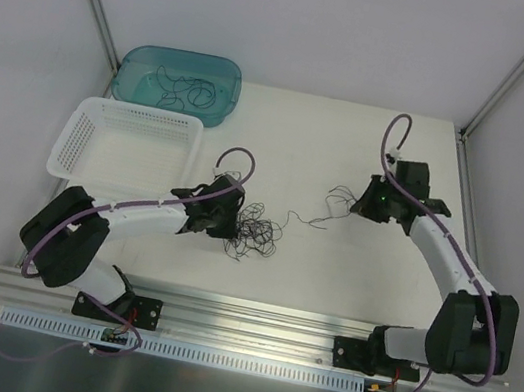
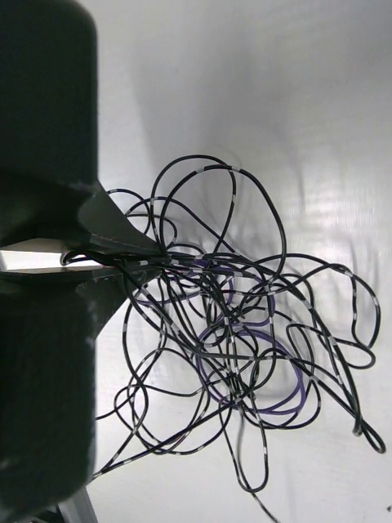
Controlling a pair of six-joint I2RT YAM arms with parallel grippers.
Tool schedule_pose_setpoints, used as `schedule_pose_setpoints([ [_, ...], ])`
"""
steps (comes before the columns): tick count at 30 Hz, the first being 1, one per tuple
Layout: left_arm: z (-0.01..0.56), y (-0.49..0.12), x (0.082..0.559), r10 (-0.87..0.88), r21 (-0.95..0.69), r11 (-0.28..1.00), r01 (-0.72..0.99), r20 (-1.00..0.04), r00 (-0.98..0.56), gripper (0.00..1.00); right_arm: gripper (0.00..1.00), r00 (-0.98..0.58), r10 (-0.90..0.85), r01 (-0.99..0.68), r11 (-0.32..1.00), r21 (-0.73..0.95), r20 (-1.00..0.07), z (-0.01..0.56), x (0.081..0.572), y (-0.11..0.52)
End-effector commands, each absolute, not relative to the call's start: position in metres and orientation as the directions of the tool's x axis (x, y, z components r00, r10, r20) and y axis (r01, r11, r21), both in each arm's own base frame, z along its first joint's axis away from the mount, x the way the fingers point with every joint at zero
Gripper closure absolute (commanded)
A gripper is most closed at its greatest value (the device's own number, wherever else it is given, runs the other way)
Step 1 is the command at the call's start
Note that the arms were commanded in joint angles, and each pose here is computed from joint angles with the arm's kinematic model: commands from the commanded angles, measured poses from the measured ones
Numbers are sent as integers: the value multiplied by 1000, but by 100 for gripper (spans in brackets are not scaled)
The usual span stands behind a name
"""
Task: Untangle the cables
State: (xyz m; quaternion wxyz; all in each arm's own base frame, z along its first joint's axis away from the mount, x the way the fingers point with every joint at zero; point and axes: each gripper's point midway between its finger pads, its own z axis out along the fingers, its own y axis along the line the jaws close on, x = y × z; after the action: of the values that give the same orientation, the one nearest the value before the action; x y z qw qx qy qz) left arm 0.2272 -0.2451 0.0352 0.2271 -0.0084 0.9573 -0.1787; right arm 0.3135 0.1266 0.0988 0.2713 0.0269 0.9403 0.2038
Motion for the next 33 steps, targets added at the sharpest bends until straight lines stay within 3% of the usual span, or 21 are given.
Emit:
schedule_pose_setpoints([
  [1,41,-224,222,-99,-340,938,65,-443,-891,100,99,-791,197,-27,934,355,-579,161,315,95],
  [10,37,-214,222,-107,-333,942,44,-422,-900,100,99,-588,229,-126,922,367,-776,309,300,80],
  [13,33,-215,221,-104,-331,943,39,-405,-908,100,99,-525,255,-118,923,366,-812,338,294,71],
  [16,38,-220,221,-103,-353,934,50,-401,-910,98,99,-518,243,-214,892,399,-820,353,287,87],
  [18,48,-228,221,-85,-381,920,87,-412,-907,90,99,-538,230,-312,839,445,-811,356,280,106],
  [21,72,-238,223,-57,-416,895,160,-462,-885,69,99,-570,207,-367,801,472,-795,343,273,121],
  [22,80,-243,223,-46,-427,885,186,-478,-877,55,99,-581,186,-388,792,471,-792,338,269,127],
  [26,121,-258,224,-14,-467,830,304,-563,-827,26,99,-613,81,-463,769,441,-786,311,256,144],
  [29,156,-267,221,8,-490,773,402,-627,-779,13,99,-635,10,-507,748,427,-772,289,247,157],
  [30,181,-274,216,46,-483,720,498,-683,-729,11,99,-649,-38,-541,725,426,-760,275,238,167],
  [33,203,-276,214,73,-448,682,578,-745,-663,11,99,-648,-91,-583,698,415,-756,265,231,177],
])
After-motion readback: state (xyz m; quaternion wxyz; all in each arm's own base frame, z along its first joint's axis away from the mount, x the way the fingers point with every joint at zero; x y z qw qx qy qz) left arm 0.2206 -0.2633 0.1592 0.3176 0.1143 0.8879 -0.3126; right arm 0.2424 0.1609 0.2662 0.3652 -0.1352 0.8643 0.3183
